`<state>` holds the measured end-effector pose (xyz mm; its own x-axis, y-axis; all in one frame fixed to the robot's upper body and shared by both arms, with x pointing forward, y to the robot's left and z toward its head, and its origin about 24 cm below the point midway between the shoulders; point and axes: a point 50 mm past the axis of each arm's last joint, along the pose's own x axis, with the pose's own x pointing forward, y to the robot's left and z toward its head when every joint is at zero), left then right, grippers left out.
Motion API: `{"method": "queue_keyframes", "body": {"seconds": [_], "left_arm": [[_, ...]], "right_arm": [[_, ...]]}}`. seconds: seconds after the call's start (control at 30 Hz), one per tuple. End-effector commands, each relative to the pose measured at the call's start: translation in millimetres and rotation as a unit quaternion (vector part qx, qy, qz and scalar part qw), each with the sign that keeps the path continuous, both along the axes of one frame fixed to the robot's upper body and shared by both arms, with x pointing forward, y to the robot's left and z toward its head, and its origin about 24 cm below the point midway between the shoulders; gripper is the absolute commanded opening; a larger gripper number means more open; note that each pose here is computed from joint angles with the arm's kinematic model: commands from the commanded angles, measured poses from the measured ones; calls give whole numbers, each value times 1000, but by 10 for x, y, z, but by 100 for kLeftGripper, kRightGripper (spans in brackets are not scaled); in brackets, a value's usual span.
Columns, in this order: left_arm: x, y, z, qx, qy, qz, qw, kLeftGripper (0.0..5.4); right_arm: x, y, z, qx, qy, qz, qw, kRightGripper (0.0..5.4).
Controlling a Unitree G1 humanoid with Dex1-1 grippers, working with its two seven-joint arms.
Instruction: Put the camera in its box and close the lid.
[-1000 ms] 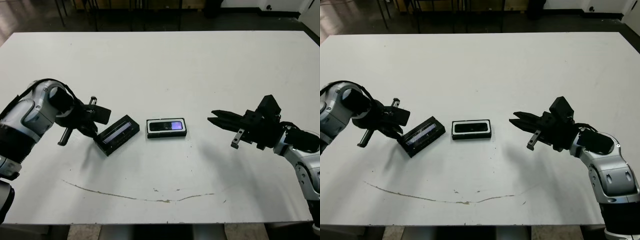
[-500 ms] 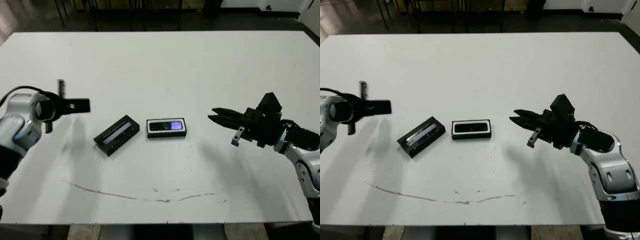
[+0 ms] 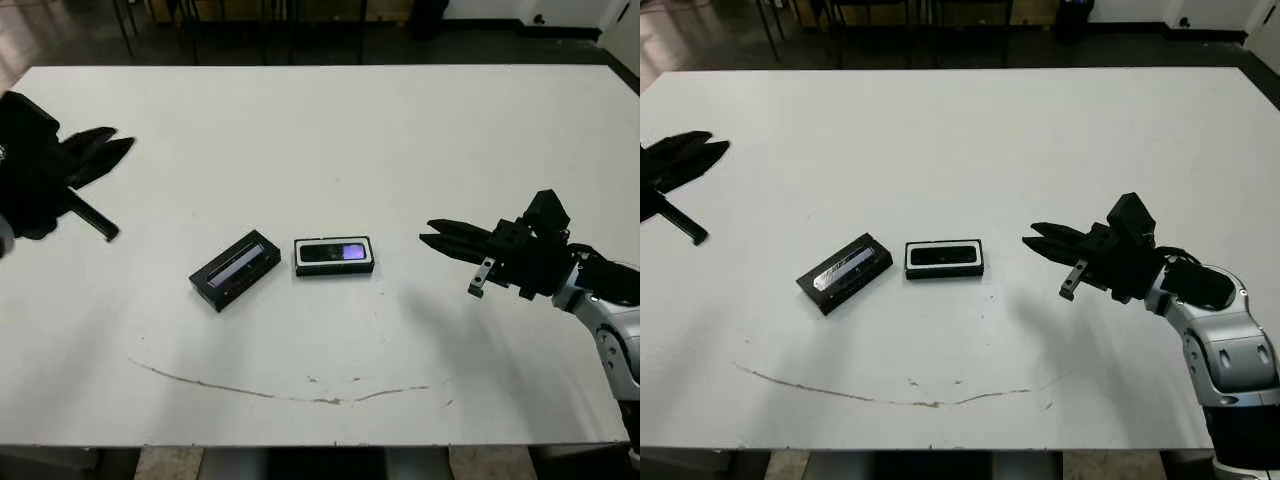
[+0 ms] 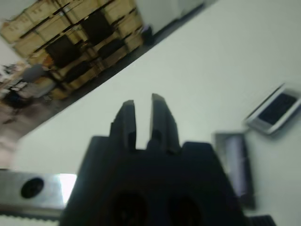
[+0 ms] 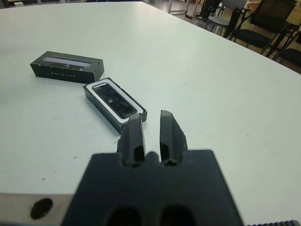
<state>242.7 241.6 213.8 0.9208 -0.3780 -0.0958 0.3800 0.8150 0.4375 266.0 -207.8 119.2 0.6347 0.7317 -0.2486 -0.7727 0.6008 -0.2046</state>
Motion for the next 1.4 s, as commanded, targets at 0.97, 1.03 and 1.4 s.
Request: {"method": "queue_keyframes", "body": {"seconds": [0.97,1.03,1.4], "left_arm": [[-68,-296,-964,-31,227,-94,969,538],[-78,-306,-1000,-30,233,-98,967,538],[-89,-344,-1157,-47,271,-94,957,538]], "right_arm": [[-21,8,-26,-13,6,2,1000,0],[-23,7,-35,-12,8,2,1000,0],[-25,-1,-67,-12,4,5,1000,0]]}}
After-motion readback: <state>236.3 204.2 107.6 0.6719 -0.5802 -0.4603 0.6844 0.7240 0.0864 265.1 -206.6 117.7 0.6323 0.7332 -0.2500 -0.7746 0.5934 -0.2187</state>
